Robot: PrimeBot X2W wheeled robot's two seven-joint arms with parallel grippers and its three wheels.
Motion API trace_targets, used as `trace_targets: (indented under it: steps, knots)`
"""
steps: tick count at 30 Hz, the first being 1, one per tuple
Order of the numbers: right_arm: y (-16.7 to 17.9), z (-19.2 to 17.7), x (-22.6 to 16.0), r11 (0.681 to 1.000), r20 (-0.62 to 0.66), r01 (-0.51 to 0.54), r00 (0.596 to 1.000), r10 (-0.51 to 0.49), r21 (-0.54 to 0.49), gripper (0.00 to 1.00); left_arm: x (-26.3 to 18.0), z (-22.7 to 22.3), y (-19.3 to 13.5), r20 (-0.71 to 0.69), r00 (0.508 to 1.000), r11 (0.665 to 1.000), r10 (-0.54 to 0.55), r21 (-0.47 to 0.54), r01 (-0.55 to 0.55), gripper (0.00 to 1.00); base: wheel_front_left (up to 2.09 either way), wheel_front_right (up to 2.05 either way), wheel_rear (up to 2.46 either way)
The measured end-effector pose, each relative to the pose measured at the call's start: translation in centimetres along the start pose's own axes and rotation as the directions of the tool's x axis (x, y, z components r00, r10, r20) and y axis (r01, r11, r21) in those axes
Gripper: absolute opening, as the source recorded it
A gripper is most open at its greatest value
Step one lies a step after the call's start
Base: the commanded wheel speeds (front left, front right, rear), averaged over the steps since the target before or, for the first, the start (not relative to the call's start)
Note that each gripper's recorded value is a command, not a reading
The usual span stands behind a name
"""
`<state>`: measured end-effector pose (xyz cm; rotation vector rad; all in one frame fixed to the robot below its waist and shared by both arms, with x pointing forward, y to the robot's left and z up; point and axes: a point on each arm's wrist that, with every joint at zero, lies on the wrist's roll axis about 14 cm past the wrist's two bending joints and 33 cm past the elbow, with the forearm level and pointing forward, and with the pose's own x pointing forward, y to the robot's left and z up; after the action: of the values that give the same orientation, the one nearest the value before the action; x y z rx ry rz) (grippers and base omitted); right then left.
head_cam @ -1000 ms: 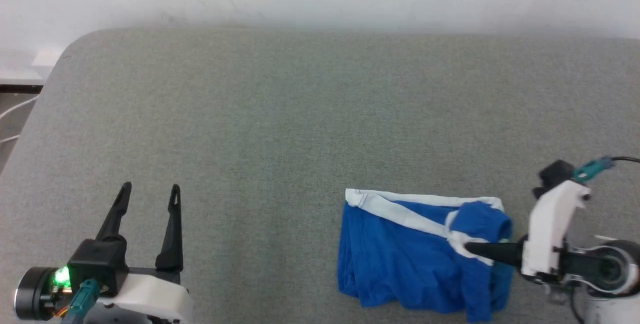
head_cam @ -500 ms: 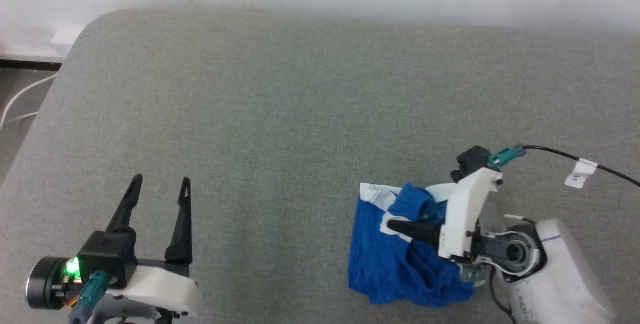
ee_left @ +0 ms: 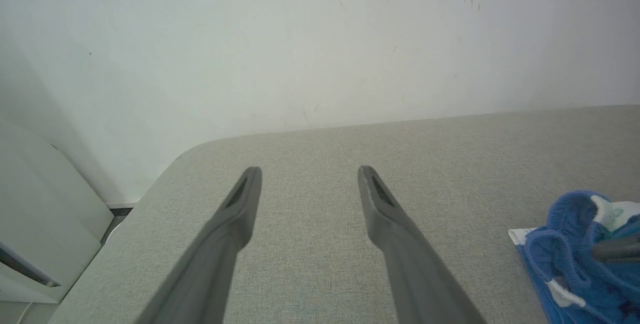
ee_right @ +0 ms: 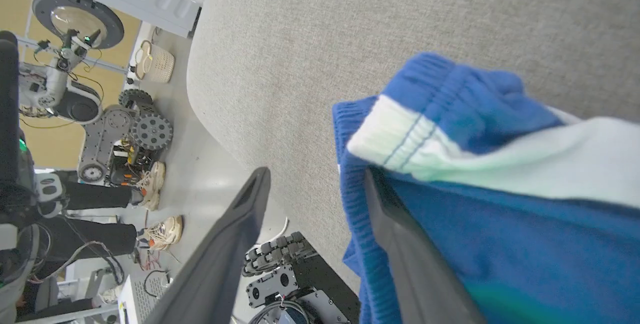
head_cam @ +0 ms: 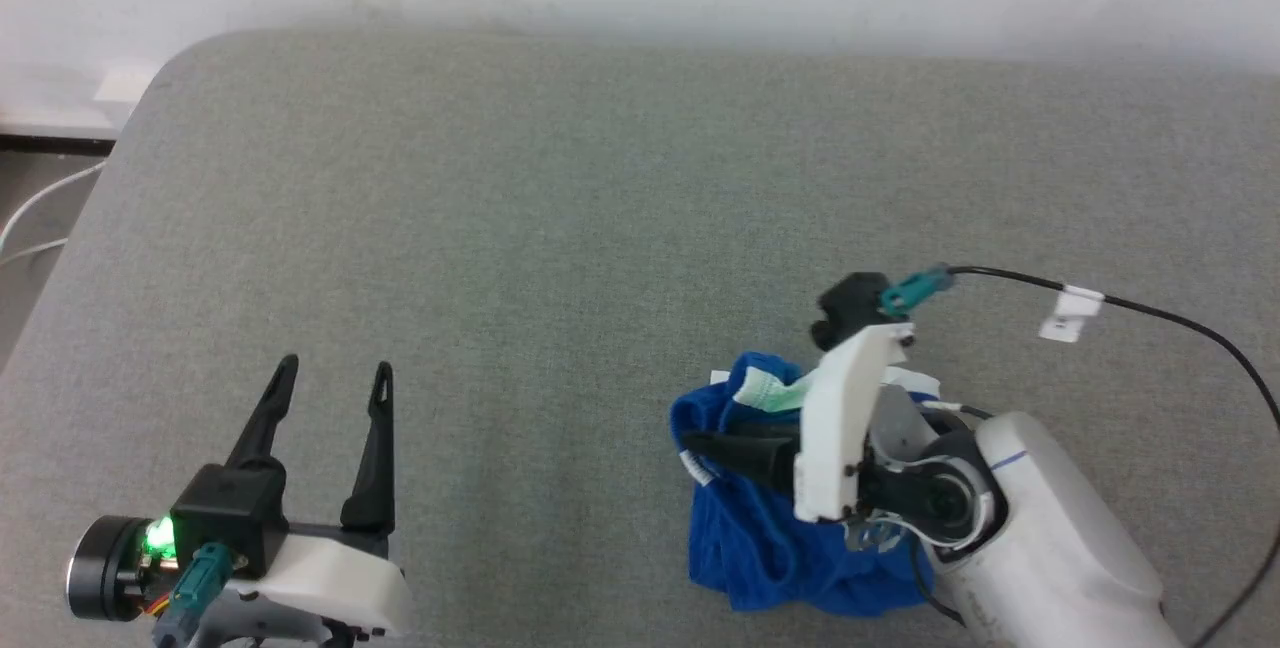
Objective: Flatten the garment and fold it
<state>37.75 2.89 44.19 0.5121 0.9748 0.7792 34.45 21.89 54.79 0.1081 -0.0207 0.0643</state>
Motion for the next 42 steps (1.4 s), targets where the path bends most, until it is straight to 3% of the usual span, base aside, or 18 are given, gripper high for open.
trace_targets:
  steps: [5, 9, 13, 16, 19, 22, 26, 31, 34, 42]
  knots:
    - [2.7, 0.8, -0.7, 0.974, 0.011, 0.026, 1.0, -0.024, -0.225, 1.0, 0.0, 0.5, -0.4, 0.013, 1.0, 1.0, -0.016, -0.003, 0.016, 1.0, 0.0, 0.0, 0.0]
    - [4.0, 2.3, -2.6, 0.903, 0.091, 0.096, 0.994, -0.063, -0.42, 1.0, -0.1, 0.7, -0.7, 0.018, 1.0, 1.0, -0.025, -0.004, 0.025, 1.0, 0.0, 0.0, 0.0]
    - [3.1, 2.9, -5.1, 0.842, 0.182, 0.192, 0.977, -0.114, -0.505, 1.0, -0.2, 1.1, -1.0, 0.027, 0.999, 0.999, -0.032, -0.006, 0.032, 1.0, 0.0, 0.0, 0.0]
    - [2.6, 4.9, -7.4, 0.808, 0.341, 0.29, 0.933, -0.119, -0.512, 1.0, -0.2, 1.2, -1.1, 0.028, 0.999, 0.999, -0.032, -0.008, 0.032, 1.0, 0.0, 0.0, 0.0]
    - [2.1, 7.1, -10.3, 0.779, 0.515, 0.396, 0.85, -0.112, -0.485, 1.0, -0.2, 1.1, -1.2, 0.023, 0.999, 0.999, -0.031, -0.009, 0.031, 1.0, 0.0, 0.0, 0.0]
    - [1.1, 8.2, -13.1, 0.772, 0.645, 0.475, 0.756, -0.112, -0.423, 1.0, 0.1, 1.4, -1.2, 0.032, 0.999, 1.0, -0.027, -0.007, 0.027, 1.0, 0.0, 0.0, 0.0]
    - [-0.1, 9.2, -16.7, 0.786, 0.773, 0.531, 0.624, -0.111, -0.316, 1.0, 0.4, 1.4, -0.6, 0.034, 0.999, 1.0, -0.009, 0.005, 0.009, 1.0, 0.0, 0.0, 0.0]
    - [-1.0, 9.6, -21.6, 0.762, 0.88, 0.611, 0.459, -0.121, -0.214, 1.0, 0.4, 1.5, 0.3, 0.032, 0.999, 1.0, 0.025, 0.015, -0.025, 1.0, 0.0, 0.0, 0.0]
    - [-1.5, 8.7, -23.4, 0.745, 0.901, 0.646, 0.407, -0.148, -0.169, 1.0, 0.2, 1.3, 1.0, 0.024, 0.999, 0.999, 0.042, 0.023, -0.043, 1.0, 0.0, 0.0, 0.0]
    - [-3.4, 5.1, -25.2, 0.714, 0.911, 0.695, 0.344, -0.229, -0.084, 1.0, -0.8, 0.0, 1.9, -0.019, 0.998, 0.997, 0.058, 0.043, -0.057, 1.0, 0.0, 0.0, 0.0]
